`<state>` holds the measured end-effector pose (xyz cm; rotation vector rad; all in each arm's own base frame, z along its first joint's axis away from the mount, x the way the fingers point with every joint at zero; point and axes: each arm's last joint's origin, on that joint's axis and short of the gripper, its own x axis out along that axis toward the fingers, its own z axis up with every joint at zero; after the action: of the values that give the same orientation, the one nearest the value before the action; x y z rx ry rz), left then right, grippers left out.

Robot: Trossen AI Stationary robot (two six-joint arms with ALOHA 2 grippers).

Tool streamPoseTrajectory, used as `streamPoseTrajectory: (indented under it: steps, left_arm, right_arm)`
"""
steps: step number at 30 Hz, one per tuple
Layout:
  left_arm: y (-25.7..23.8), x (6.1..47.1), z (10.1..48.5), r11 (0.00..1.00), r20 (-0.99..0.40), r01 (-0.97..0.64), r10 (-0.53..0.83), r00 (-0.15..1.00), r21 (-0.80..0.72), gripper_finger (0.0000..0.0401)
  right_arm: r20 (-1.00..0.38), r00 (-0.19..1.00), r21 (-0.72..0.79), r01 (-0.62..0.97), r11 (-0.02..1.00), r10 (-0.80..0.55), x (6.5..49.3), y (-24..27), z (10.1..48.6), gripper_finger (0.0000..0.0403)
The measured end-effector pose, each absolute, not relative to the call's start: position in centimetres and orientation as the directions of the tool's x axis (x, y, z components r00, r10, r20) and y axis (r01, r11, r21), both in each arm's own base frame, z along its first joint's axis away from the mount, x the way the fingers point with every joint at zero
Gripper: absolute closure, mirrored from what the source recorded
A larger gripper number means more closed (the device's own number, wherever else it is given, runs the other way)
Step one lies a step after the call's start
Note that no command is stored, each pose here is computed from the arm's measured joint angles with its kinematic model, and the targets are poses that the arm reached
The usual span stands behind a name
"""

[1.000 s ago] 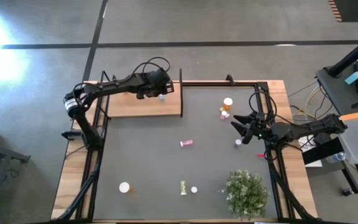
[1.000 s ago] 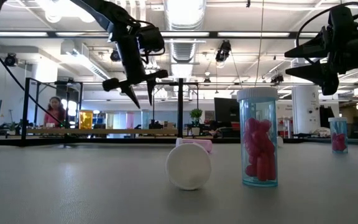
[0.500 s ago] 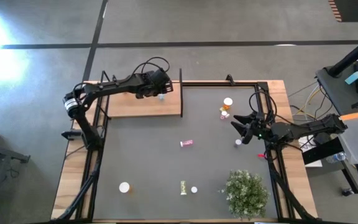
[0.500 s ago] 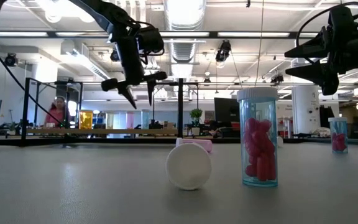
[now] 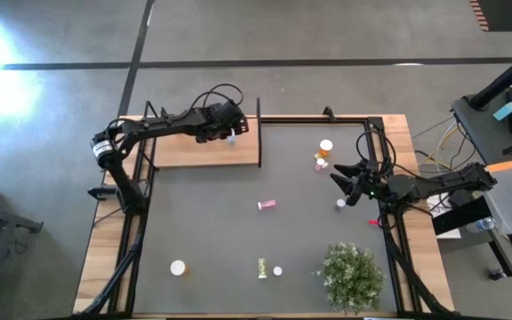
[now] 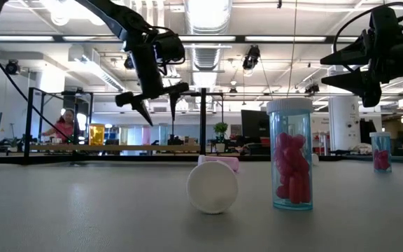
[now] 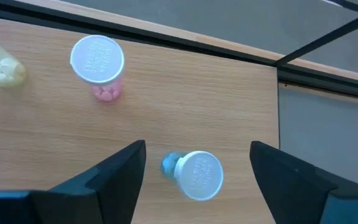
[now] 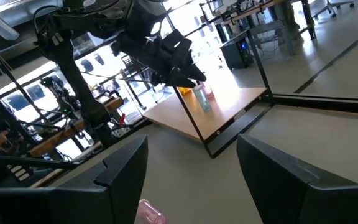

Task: Pick and place medicine bottles onto shelf by color
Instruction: Put the top left blue pill bottle on the shelf

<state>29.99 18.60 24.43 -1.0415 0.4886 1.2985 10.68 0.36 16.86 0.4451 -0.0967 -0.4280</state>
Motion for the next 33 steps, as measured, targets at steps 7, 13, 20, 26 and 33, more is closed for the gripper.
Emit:
streamPoseTrajectory:
  steps: [7, 13, 20, 26, 33]
  left_arm:
    - [18.5, 29.9, 23.9, -0.072, -0.801, -0.935, 0.541, 0.256, -0.348, 0.0129]
    - [18.5, 30.0, 23.3, -0.065, -0.786, -0.925, 0.553, 0.278, -0.373, 0.0129]
    - [18.5, 30.0, 23.3, -0.066, -0.785, -0.926, 0.555, 0.275, -0.371, 0.0130]
    - [18.5, 30.0, 23.3, -0.064, -0.784, -0.928, 0.557, 0.273, -0.368, 0.0161]
    - [18.5, 29.9, 23.1, -0.065, -0.787, -0.930, 0.557, 0.267, -0.362, 0.0205]
  right_arm:
    - [-0.001, 0.907, 0.437, 0.379, 0.815, -0.421, 10.7, 0.4, 16.9, 0.0165]
    - [-0.002, 0.907, 0.437, 0.380, 0.816, -0.421, 10.7, 0.4, 16.9, 0.0165]
    - [-0.002, 0.907, 0.437, 0.380, 0.816, -0.422, 10.7, 0.4, 16.9, 0.0165]
    - [-0.002, 0.907, 0.437, 0.380, 0.815, -0.421, 10.7, 0.4, 16.9, 0.0165]
    - [-0.002, 0.907, 0.437, 0.380, 0.815, -0.421, 10.7, 0.4, 16.9, 0.0165]
